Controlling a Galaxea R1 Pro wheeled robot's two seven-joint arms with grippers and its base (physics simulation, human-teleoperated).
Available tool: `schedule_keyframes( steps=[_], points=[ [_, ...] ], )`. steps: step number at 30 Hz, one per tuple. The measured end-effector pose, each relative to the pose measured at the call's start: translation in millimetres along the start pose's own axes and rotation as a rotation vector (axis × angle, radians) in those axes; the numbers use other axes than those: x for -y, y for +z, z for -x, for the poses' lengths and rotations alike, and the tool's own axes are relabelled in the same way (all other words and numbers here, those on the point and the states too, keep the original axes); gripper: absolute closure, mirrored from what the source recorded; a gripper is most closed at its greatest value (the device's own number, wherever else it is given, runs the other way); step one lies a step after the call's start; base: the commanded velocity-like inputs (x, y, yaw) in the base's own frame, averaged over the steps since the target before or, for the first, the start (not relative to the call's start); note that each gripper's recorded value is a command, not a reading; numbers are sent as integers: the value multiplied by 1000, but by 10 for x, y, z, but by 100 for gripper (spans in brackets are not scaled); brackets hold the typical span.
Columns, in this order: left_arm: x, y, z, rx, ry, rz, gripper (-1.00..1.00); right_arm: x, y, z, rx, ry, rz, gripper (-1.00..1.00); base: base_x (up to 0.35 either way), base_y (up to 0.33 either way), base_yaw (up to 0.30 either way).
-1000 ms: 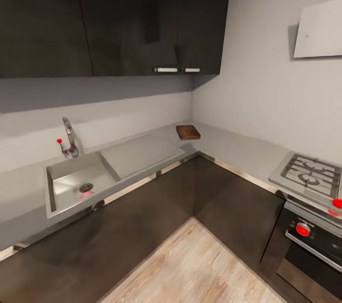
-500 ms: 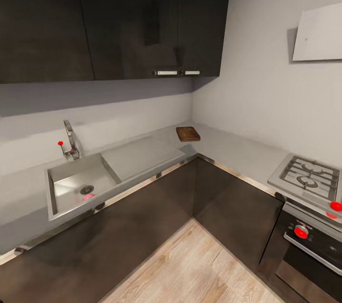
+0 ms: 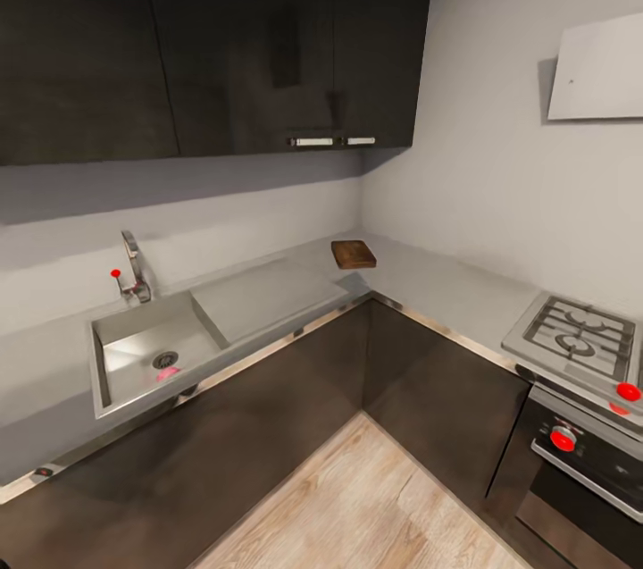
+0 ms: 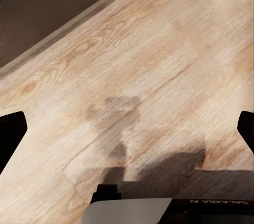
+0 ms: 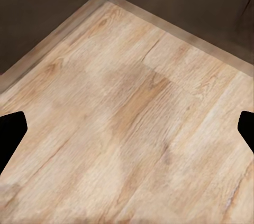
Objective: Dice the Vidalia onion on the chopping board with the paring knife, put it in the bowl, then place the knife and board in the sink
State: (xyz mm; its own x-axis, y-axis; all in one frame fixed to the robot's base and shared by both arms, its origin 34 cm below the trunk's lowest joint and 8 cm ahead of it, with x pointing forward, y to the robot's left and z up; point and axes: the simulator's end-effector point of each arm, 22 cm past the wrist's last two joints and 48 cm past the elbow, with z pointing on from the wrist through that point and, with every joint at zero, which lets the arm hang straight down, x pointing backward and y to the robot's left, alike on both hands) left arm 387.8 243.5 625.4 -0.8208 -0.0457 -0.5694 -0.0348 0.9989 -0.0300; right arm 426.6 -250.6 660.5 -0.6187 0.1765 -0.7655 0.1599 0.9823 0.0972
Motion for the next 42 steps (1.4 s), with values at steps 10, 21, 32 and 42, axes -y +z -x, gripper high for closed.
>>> schedule_keyframes(
  steps=[10, 21, 32, 42],
  points=[
    [2, -106, 44, 0, -1, 0, -100, -8, -92, 66, -1, 0, 0, -100, 0, 0, 0],
    [7, -223, 134, 12, 0, -1, -100, -23, -186, 185, 11, 1, 2, -100, 0, 0, 0],
    [12, -336, 236, 29, 0, -1, -100, -45, -277, 313, 28, 2, 5, -100, 0, 0, 0],
    [16, -436, 321, 44, 0, -2, -100, -61, -357, 422, 43, 4, 8, -100, 0, 0, 0]
  ],
)
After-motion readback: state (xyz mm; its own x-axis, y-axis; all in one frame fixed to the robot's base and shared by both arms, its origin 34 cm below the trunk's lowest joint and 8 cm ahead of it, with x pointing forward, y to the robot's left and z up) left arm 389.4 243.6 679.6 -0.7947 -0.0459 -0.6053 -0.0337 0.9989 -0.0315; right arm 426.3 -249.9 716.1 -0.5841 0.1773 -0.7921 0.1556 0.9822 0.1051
